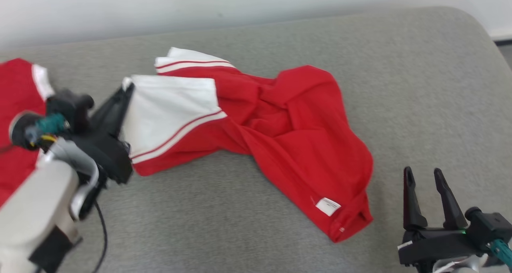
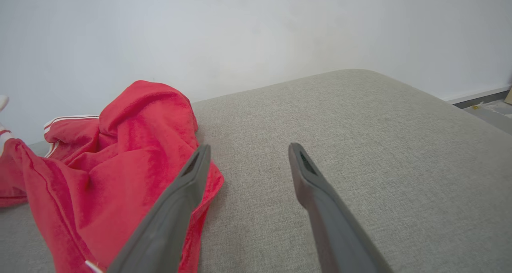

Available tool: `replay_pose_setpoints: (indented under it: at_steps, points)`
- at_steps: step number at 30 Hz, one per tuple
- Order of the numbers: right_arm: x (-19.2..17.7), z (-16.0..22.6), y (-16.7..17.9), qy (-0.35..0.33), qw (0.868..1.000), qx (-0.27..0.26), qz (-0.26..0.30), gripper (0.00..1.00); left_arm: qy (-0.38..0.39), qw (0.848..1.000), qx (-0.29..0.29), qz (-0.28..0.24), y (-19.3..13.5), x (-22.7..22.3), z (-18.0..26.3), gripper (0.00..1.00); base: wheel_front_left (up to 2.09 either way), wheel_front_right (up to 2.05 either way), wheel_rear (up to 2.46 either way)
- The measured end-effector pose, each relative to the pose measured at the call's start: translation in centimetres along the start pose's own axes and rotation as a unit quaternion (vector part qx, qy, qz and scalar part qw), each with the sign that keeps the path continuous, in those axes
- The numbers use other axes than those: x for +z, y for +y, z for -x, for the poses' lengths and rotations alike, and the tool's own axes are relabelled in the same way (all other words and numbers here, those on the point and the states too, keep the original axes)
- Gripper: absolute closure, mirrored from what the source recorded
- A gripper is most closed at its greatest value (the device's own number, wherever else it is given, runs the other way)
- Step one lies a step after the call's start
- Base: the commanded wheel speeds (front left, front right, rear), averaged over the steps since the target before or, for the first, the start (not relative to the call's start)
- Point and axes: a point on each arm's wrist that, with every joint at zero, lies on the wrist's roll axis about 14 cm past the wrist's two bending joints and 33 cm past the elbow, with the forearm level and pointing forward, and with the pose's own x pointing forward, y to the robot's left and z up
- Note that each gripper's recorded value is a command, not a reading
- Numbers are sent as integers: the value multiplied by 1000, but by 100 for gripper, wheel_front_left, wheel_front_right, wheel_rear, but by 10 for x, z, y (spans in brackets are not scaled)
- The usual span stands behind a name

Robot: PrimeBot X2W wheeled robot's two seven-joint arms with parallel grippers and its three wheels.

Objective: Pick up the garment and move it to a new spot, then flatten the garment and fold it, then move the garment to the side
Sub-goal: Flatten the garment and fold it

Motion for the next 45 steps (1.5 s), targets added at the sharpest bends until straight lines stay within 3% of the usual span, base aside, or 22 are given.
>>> replay_pose_setpoints:
  at_steps: [9, 19, 32, 33, 34, 41, 45]
  points:
    - [-3, -6, 19, 2, 1000, 29, -4, 0, -2, 999, 29, 29, -23, -28, 74, 100, 0, 0, 0]
    - [-2, -14, 39, 0, 998, 65, 1, 0, 68, 991, 52, 101, -74, -91, 156, 100, 0, 0, 0]
    - [10, -5, 47, -13, 996, 84, 9, 0, 122, 976, 109, 146, -83, -137, 212, 100, 0, 0, 0]
    - [10, -4, 46, -12, 996, 84, 9, 0, 126, 975, 110, 146, -83, -140, 215, 58, 0, 0, 0]
    - [10, -3, 45, -12, 996, 83, 9, 0, 122, 975, 115, 144, -80, -139, 215, 1, 0, 0, 0]
    - [16, 3, 45, -21, 996, 83, 9, 0, 22, 980, 165, 108, -48, -86, 201, 0, 0, 0, 0]
    - [19, 7, 44, -25, 996, 82, 9, 0, -28, 976, 199, 88, -36, -60, 205, 0, 0, 0, 0]
